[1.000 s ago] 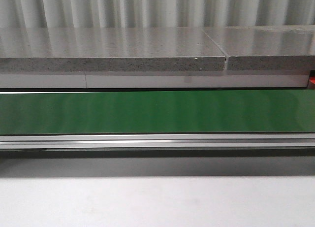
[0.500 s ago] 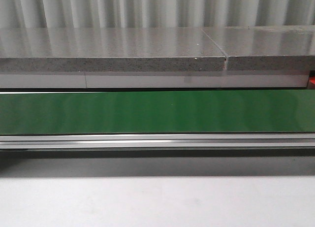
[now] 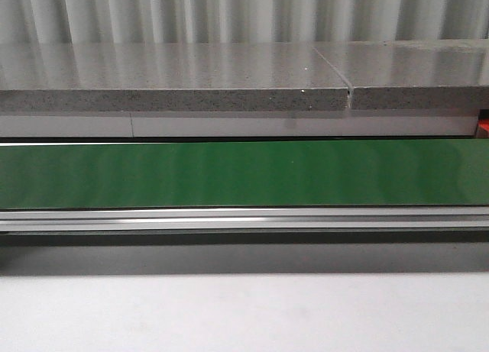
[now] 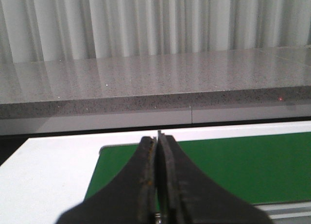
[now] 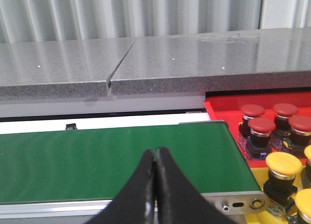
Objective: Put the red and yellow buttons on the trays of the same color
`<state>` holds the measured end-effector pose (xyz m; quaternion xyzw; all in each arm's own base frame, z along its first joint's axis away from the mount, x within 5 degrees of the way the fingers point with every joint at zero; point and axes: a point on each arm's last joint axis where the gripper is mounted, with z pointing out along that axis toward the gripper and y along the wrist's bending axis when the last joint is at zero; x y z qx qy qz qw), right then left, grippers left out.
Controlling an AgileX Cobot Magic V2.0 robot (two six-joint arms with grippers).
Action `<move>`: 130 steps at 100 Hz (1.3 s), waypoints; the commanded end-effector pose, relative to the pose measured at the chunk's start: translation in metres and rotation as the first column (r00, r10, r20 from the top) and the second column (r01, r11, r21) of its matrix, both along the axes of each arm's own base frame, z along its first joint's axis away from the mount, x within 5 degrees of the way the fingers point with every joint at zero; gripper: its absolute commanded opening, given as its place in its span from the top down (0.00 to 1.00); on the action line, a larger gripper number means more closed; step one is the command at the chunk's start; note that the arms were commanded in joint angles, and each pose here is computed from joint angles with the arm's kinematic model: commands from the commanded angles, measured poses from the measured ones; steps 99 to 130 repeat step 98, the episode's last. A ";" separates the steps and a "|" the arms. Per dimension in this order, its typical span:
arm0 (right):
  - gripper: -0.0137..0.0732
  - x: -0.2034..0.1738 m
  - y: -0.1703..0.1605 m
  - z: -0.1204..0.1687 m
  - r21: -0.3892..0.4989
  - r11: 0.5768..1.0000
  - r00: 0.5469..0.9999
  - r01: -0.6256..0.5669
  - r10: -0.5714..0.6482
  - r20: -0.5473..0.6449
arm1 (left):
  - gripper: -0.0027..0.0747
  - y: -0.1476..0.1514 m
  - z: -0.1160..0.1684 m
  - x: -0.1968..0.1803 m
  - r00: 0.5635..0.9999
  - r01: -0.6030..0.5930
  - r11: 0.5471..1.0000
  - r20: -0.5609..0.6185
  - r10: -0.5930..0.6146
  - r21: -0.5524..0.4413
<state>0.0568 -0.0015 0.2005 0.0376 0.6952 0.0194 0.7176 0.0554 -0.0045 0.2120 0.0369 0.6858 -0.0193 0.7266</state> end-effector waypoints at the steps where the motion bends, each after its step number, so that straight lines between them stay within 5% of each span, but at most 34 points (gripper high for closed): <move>1: 0.96 -0.003 0.000 0.015 -0.009 1.000 0.993 0.007 -0.006 0.115 | 0.99 0.000 -0.014 0.000 1.000 0.003 1.000 0.023 -0.003 -0.026; 130: 0.96 -0.003 0.000 0.015 -0.009 1.000 0.993 0.007 -0.006 0.115 | 0.99 0.000 -0.012 0.000 0.999 0.004 1.000 0.044 -0.003 -0.028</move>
